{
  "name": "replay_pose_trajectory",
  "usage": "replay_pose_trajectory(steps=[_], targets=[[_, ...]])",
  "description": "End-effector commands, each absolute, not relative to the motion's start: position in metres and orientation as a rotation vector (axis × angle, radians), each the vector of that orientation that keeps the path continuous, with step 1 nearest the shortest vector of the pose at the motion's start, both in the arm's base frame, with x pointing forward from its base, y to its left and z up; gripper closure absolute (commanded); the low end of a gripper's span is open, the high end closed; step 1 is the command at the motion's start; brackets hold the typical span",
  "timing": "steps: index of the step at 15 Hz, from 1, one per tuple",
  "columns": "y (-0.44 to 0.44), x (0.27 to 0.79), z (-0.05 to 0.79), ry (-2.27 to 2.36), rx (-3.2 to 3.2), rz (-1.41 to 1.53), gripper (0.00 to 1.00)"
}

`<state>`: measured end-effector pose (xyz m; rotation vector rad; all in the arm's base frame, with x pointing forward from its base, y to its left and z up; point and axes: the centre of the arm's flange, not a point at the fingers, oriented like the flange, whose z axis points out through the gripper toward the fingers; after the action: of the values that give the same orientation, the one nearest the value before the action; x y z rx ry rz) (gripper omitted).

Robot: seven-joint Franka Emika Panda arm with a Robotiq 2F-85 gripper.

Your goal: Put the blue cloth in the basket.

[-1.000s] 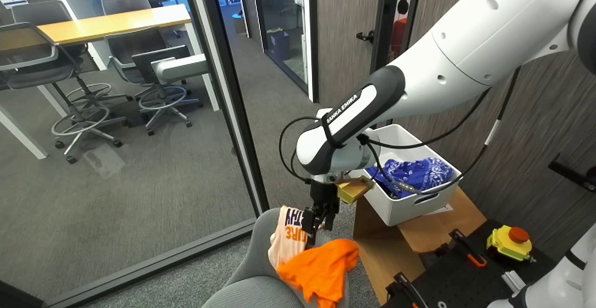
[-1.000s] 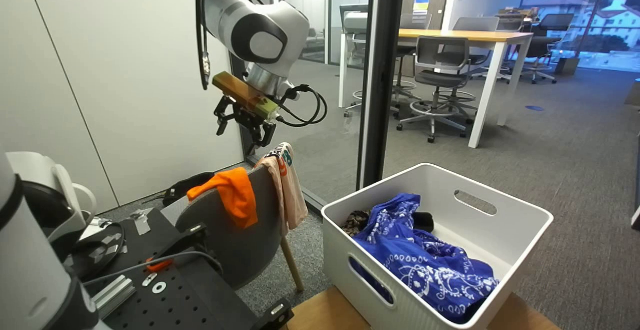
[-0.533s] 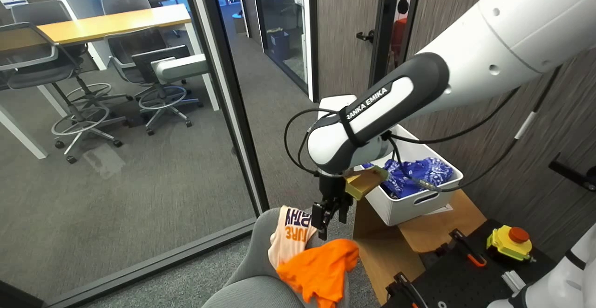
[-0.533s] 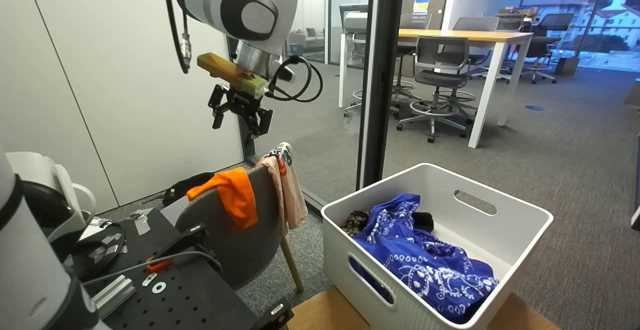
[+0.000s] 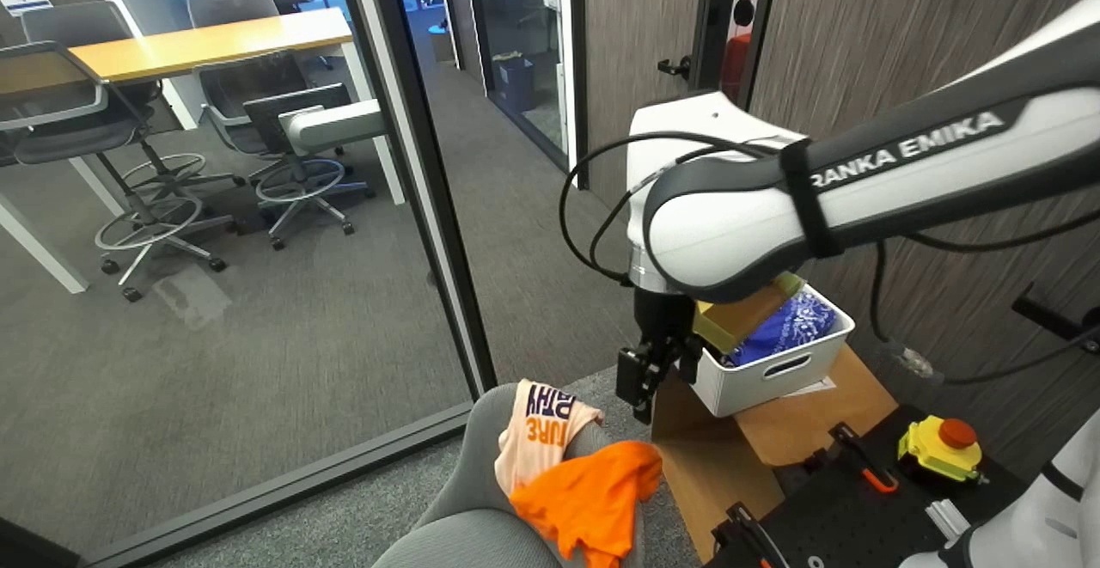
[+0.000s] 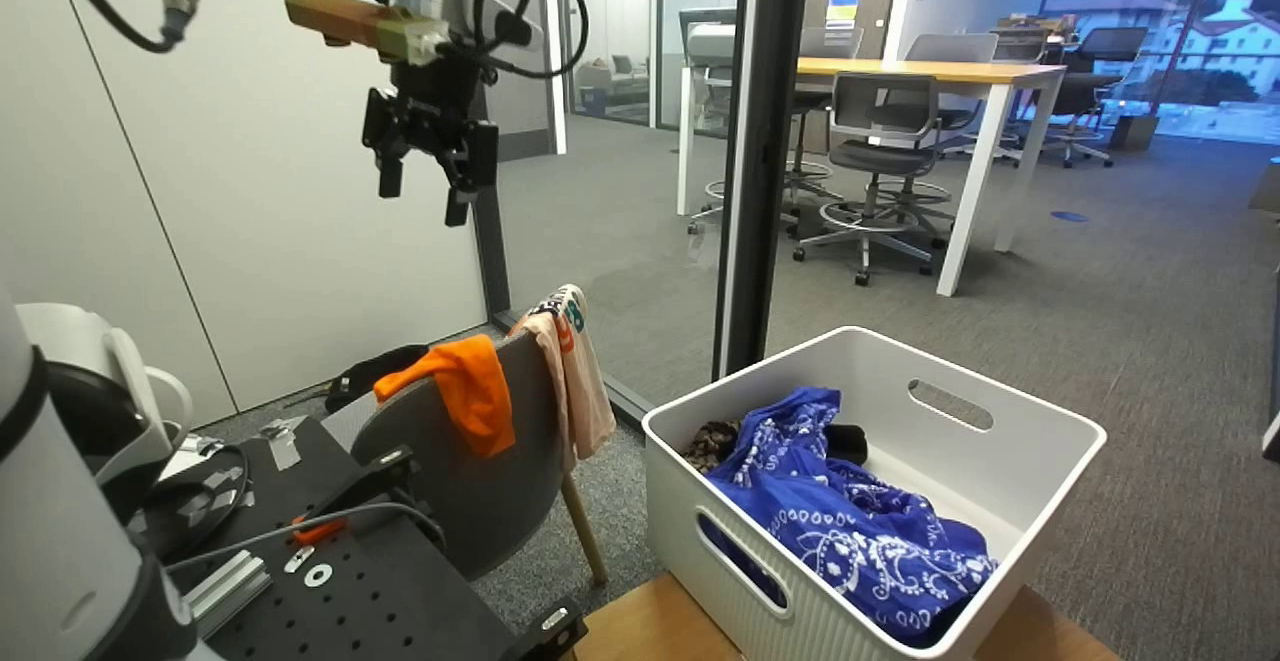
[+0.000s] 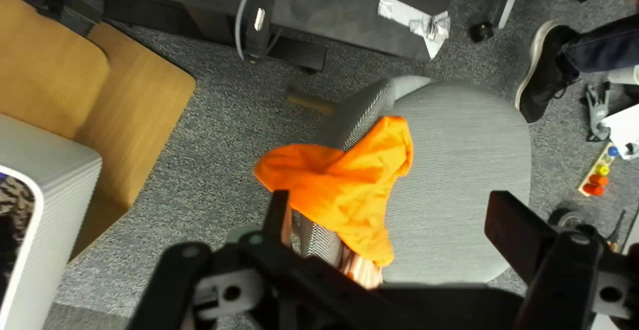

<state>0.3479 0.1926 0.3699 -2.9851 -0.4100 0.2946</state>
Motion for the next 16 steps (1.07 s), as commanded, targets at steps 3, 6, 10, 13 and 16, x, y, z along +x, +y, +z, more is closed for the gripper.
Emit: replay_pose_trajectory(steps=[3, 6, 10, 13, 16], targets=[[0.159, 0.28, 0.481, -0.444, -3.094, 0.138, 0.0], [0.133, 0.242, 0.527, -0.402, -3.126, 0.059, 0.0], [0.09, 0.197, 0.565, -0.343, -3.129, -0.039, 0.0], [0.07, 0.177, 0.58, -0.278, -3.124, -0.102, 0.0], [0.055, 0.164, 0.587, -0.206, -3.121, -0.15, 0.0]])
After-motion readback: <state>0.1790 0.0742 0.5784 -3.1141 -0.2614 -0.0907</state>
